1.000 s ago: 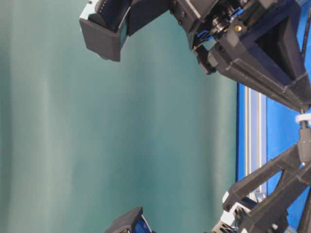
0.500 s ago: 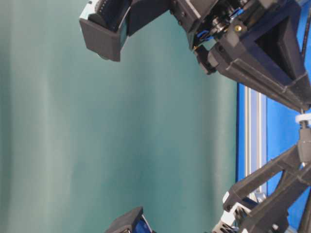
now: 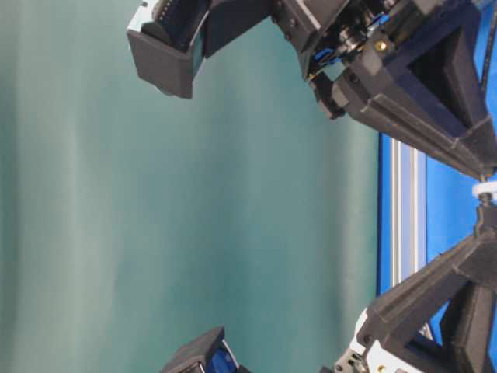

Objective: Insert the wire through the string loop located in the center.

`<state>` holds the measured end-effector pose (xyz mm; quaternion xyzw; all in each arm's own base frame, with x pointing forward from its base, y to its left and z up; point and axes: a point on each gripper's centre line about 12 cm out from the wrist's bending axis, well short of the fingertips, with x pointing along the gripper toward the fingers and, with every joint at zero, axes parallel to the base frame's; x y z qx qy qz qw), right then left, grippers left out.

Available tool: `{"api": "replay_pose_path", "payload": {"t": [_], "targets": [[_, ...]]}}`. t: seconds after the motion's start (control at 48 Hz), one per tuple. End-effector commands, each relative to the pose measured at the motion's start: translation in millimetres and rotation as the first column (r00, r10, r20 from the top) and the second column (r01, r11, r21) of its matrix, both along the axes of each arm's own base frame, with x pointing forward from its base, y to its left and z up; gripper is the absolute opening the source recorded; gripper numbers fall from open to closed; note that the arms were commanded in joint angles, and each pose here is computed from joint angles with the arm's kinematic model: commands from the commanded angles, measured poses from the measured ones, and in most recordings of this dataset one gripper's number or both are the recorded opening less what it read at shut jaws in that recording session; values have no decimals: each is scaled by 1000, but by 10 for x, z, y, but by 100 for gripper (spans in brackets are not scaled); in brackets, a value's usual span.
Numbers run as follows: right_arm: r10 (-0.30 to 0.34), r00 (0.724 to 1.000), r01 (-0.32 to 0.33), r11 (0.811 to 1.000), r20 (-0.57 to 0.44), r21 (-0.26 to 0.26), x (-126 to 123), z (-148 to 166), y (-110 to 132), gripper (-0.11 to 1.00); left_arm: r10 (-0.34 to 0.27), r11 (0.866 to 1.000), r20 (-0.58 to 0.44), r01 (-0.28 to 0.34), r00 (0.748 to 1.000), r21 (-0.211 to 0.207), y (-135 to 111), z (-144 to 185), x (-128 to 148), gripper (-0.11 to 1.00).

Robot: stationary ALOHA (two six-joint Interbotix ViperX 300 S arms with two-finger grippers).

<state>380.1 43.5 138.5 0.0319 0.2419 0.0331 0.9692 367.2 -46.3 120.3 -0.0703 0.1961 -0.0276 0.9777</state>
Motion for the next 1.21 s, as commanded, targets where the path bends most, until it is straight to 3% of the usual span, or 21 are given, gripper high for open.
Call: {"api": "replay_pose_path", "payload": {"t": [0.0,0.313,0.417,0.5,0.688,0.771,1.021,1.188], "targets": [[2,999,-2,1000,33,5,41,89,17,-2,1,1000,27,-1,1000,-3,6,83,26,8],[7,999,-7,1000,35,2,45,93,25,-2,1,1000,6,-1,1000,-3,4,66,32,8],[7,999,-7,1000,37,2,44,99,25,5,3,1000,6,-3,1000,-3,10,66,33,8],[7,999,-7,1000,37,2,49,98,25,21,0,1000,6,0,1000,-2,3,66,32,8],[8,1000,-8,1000,31,3,38,85,30,77,0,1000,6,0,1000,-2,3,66,32,8],[6,1000,-6,1000,31,3,38,90,24,94,1,1000,6,-1,1000,-3,4,66,32,8],[6,999,-6,1000,32,5,42,94,25,93,0,1000,-11,0,1000,0,10,37,-24,8],[6,1000,-6,1000,27,8,35,86,35,93,-1,1000,-78,2,997,7,44,-50,-284,8]]}}
